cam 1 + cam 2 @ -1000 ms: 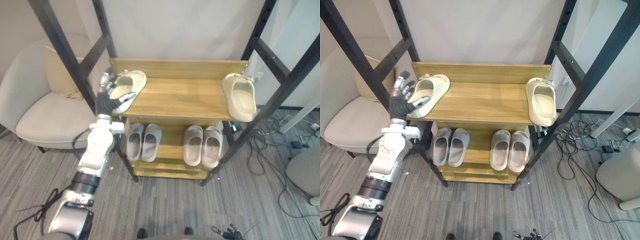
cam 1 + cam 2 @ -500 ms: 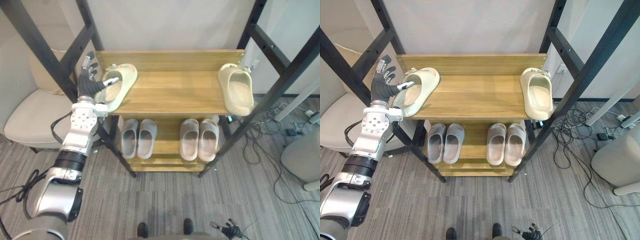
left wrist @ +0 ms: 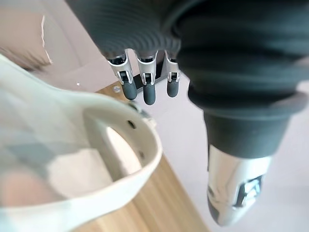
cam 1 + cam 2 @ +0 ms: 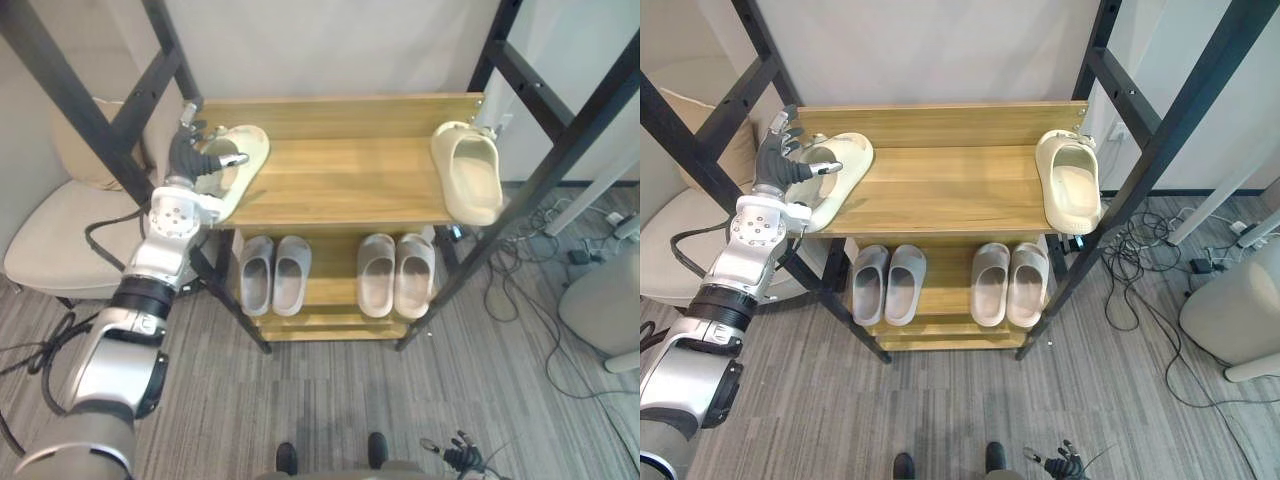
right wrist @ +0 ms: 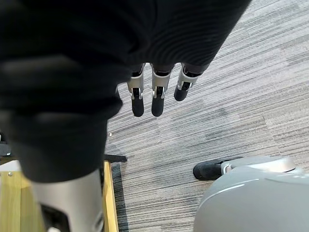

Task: Organize the slippers on the shoe rack

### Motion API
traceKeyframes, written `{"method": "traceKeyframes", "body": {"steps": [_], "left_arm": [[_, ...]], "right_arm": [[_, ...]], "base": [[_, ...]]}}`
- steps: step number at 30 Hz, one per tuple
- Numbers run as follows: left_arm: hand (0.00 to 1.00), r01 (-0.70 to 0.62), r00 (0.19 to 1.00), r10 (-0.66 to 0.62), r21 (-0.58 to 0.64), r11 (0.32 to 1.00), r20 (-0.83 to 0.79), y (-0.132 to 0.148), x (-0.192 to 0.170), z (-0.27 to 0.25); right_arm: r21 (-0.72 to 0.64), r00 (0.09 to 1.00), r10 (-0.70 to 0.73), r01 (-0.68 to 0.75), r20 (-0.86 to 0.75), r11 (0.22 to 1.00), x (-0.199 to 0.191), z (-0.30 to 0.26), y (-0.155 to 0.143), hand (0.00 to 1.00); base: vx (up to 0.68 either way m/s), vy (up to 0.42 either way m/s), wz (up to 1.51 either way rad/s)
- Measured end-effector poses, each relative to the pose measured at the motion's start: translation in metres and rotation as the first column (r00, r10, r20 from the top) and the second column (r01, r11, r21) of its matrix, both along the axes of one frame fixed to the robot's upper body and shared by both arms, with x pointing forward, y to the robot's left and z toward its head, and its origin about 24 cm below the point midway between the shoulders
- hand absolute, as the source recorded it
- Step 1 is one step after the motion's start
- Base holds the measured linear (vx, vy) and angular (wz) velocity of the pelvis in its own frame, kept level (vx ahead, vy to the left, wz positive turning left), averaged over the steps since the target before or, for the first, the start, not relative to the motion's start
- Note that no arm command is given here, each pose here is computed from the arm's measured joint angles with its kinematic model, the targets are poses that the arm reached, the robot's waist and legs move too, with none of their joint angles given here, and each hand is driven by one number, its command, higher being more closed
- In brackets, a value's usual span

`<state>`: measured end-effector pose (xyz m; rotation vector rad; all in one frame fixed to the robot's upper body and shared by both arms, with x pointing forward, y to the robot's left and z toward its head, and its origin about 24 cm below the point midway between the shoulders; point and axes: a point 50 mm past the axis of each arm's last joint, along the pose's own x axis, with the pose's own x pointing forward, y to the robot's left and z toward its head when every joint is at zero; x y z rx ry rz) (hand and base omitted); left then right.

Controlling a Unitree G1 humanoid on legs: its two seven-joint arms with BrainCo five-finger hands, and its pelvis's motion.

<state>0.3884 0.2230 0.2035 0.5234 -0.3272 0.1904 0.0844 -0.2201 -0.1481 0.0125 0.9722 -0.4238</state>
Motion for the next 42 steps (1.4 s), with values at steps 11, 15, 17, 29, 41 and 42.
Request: {"method": "traceKeyframes", "body": {"steps": [11,15,17,29,41,42], "left_arm": [[0.0,-0.023,1.0,0.023,0.008,1.0,0.021,-0.009,0.009,0.017],[0.0,-0.042,0.999,0.041,0.007,0.999,0.035,-0.005,0.008,0.022],[0.0,-0.055,0.998,0.054,0.022,0.998,0.04,-0.004,0.009,0.025],[0.0,-0.099,0.994,0.097,0.054,0.994,0.05,-0.006,0.012,0.034],[0.0,-0.203,0.975,0.188,0.132,0.97,0.115,-0.008,0.013,0.052],[0.0,-0.211,0.974,0.195,0.14,0.967,0.118,-0.007,0.013,0.053]], "right_arm": [[0.055,0.998,0.003,-0.007,0.062,0.998,0.016,0.003,0.019,0.0],[0.058,0.997,0.016,-0.02,0.07,0.998,0.02,0.003,0.021,0.0],[0.068,0.997,0.026,-0.031,0.079,0.997,0.024,0.004,0.025,0.0],[0.105,0.994,0.034,-0.045,0.103,0.993,0.033,0.005,0.039,0.0],[0.126,0.99,0.051,-0.068,0.13,0.99,0.044,0.007,0.048,0.0],[0.126,0.99,0.051,-0.068,0.13,0.99,0.044,0.007,0.048,0.0]], "base": [[0.0,-0.012,-0.05],[-0.01,-0.008,-0.08],[-0.02,-0.01,-0.09],[0.0,-0.001,0.01],[0.0,-0.001,0.02],[0.0,-0.001,0.03]]}}
